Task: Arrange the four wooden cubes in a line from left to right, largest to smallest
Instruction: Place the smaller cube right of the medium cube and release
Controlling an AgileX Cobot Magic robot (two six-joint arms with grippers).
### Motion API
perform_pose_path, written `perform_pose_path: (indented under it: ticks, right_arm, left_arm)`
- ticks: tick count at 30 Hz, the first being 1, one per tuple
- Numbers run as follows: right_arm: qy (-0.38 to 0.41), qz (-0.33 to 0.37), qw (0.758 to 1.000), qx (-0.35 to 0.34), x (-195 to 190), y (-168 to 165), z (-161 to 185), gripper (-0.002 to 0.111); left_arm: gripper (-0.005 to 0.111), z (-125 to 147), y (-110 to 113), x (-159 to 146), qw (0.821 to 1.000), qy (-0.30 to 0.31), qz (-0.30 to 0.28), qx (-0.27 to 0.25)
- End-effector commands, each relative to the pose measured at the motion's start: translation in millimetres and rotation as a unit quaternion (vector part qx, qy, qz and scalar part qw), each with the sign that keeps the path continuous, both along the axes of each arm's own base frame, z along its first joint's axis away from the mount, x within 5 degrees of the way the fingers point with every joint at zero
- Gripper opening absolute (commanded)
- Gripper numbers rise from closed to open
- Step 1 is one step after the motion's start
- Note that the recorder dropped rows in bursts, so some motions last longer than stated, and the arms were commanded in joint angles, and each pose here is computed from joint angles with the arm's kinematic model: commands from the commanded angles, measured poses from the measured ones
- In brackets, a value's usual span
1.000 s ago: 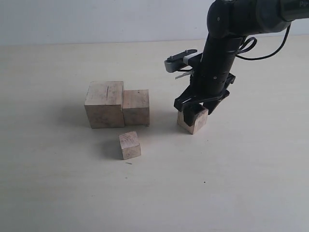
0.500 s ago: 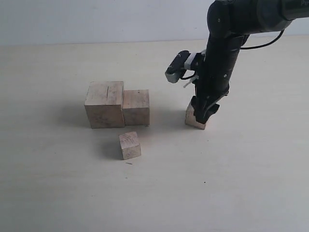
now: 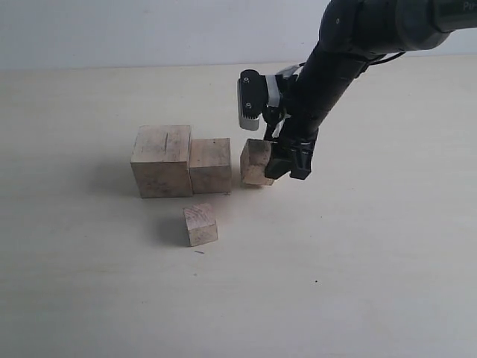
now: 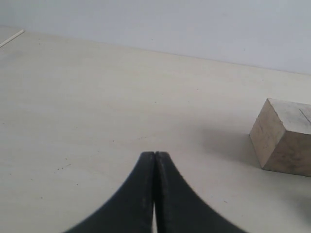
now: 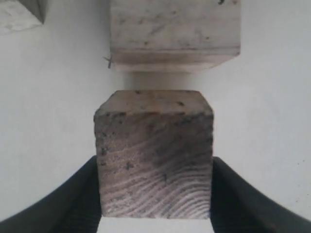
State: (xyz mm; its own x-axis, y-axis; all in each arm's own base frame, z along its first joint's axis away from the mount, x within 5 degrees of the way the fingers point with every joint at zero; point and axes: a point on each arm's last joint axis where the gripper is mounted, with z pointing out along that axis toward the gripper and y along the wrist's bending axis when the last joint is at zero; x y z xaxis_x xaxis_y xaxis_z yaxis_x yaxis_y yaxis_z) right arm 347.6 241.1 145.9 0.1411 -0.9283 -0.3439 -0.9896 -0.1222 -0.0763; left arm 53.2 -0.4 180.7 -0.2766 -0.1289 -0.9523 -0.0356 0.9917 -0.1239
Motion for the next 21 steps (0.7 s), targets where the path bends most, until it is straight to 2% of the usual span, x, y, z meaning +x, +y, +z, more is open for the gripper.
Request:
perform_pose_path:
  ticks: [1, 8, 21]
  right_arm:
    - [-0.011, -0.007, 1.0, 0.01, 4.2, 3.6, -7.0, 0.0]
    - [0.013, -0.02, 1.0, 0.012, 4.3, 6.2, -25.5, 0.0]
    - [0.023, -0.033, 0.999, 0.028, 3.7, 8.7, -24.7, 0.0]
  left_arm:
    - [0.0, 0.1, -0.1, -0.1, 1.0, -0.005, -0.003, 0.004]
    - [0.0, 0.1, -0.1, -0.1, 1.0, -0.005, -0.003, 0.004]
    - [0.0, 0.1, -0.1, -0.1, 1.0, -0.005, -0.003, 0.004]
